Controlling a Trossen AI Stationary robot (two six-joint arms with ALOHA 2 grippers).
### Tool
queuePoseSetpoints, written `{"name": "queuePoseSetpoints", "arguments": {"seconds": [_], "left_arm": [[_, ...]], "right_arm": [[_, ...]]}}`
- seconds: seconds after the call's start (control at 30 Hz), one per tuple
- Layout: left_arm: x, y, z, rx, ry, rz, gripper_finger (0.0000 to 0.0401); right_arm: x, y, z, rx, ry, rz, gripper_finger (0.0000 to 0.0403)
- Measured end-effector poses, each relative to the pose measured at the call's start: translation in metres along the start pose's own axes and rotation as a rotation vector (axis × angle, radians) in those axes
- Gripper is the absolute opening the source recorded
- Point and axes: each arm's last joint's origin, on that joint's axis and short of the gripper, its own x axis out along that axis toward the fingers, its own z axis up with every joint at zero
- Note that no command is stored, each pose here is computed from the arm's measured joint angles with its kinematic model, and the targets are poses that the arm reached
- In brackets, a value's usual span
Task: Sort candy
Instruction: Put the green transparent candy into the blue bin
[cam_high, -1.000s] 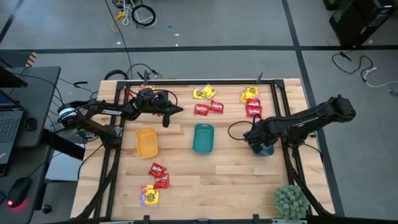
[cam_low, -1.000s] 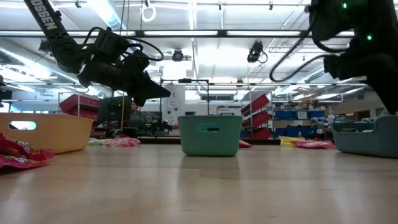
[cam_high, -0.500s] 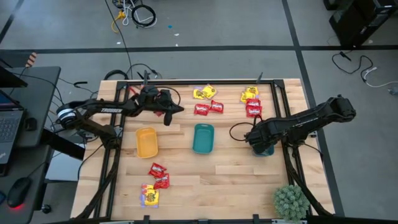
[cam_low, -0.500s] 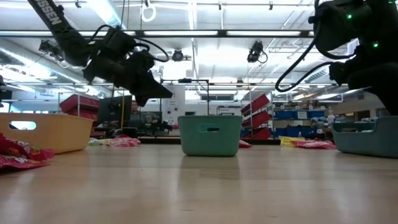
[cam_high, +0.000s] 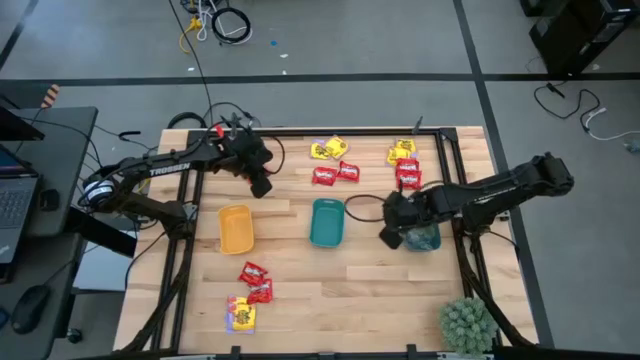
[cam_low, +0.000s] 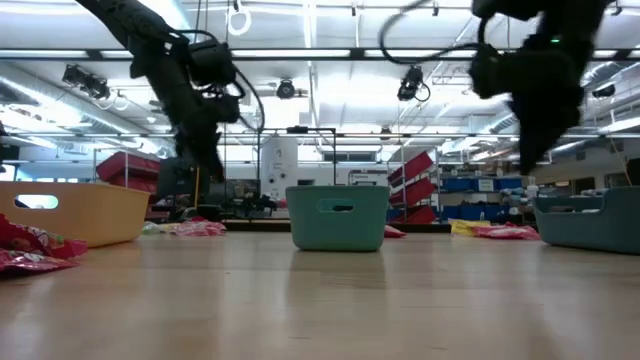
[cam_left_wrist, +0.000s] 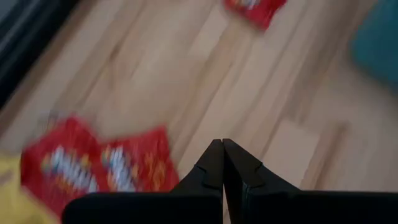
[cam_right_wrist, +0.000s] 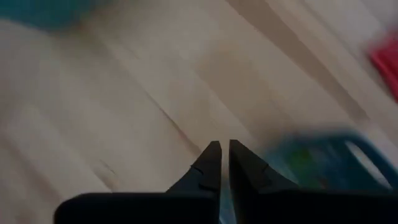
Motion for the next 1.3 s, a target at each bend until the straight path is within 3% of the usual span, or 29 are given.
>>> {"name": "queuePoseSetpoints", "arguments": {"seconds": [0.17, 0.43, 0.67, 0.83, 1.3], "left_arm": [[-0.001, 0.006, -0.012, -0.095, 0.126, 0.076, 0.0001], [-0.004, 0.011, -0.028, -0.147, 0.275, 0.218, 0.0049], [-0.006, 0.016, -0.029, -0.127, 0.283, 0.355, 0.0128], [-0.007, 0.028, -0.031, -0.194, 0.297, 0.391, 0.0166], [0.007, 0.063, -0.039, -0.327, 0.364, 0.407, 0.0175]], "right_arm": [[0.003, 0.007, 0.024, -0.081, -0.173, 0.15, 0.0028], [0.002, 0.005, 0.047, -0.173, -0.325, 0.202, 0.0029], [0.002, 0.002, 0.051, -0.209, -0.343, 0.193, 0.0029], [0.002, 0.003, 0.052, -0.217, -0.354, 0.198, 0.0029], [0.001, 0.004, 0.053, -0.237, -0.366, 0.201, 0.0029]]}}
